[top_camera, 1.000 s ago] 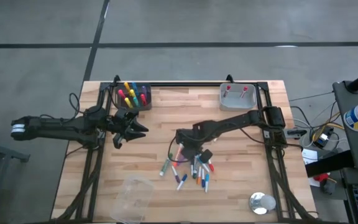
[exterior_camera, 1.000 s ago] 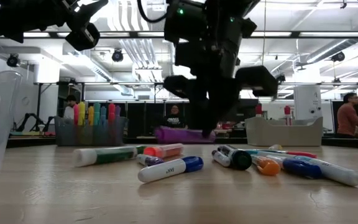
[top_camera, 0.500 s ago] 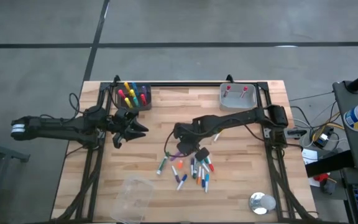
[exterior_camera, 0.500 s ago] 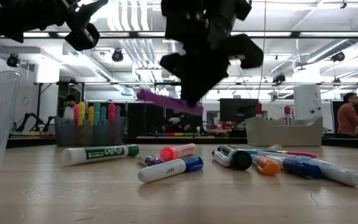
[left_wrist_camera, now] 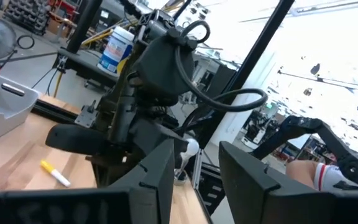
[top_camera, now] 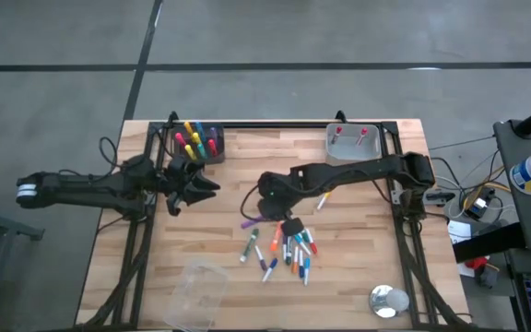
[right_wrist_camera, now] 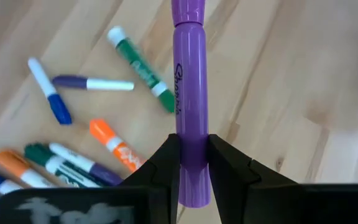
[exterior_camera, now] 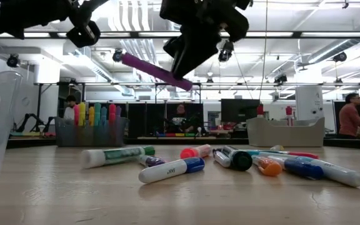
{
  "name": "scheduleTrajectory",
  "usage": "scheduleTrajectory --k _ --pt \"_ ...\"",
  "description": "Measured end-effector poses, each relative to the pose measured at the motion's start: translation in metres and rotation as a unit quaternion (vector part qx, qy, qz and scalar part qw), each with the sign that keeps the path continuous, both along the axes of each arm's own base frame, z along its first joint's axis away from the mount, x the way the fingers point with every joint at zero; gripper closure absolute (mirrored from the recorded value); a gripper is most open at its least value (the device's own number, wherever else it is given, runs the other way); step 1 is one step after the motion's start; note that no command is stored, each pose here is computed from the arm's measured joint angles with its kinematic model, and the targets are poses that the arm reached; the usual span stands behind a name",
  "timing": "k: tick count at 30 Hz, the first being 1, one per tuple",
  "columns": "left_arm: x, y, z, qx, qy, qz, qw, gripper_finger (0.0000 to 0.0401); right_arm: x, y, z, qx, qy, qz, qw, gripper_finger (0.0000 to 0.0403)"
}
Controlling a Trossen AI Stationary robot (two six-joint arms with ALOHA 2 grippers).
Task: Pick & Place Markers
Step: Put the violet highlighter pen into the black bin
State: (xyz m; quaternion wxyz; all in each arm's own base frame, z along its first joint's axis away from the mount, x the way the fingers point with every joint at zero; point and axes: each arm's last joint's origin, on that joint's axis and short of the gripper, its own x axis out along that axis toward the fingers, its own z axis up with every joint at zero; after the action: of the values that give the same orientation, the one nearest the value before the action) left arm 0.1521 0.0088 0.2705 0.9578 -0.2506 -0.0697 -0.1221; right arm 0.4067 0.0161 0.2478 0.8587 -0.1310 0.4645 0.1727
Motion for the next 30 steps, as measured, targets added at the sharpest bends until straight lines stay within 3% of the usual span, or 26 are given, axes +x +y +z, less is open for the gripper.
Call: scheduleTrajectory --k 13,20,30 --pt "0.007 0.002 0.011 -0.028 0.006 0.009 1.0 0.0282 0.002 -0.005 0.041 0.061 -0.001 -0.104 0.993 0.0337" --pt "0.015 0.004 -0.008 -0.025 0.099 0.03 0.994 0.0281 -0.001 -0.009 0.058 0.067 0.008 -0.127 0.99 0.0337" --pt "0.022 0.004 -0.021 -0.018 0.154 0.032 0.987 0.0281 -0.003 -0.019 0.057 0.068 0.023 -0.176 0.982 0.0337"
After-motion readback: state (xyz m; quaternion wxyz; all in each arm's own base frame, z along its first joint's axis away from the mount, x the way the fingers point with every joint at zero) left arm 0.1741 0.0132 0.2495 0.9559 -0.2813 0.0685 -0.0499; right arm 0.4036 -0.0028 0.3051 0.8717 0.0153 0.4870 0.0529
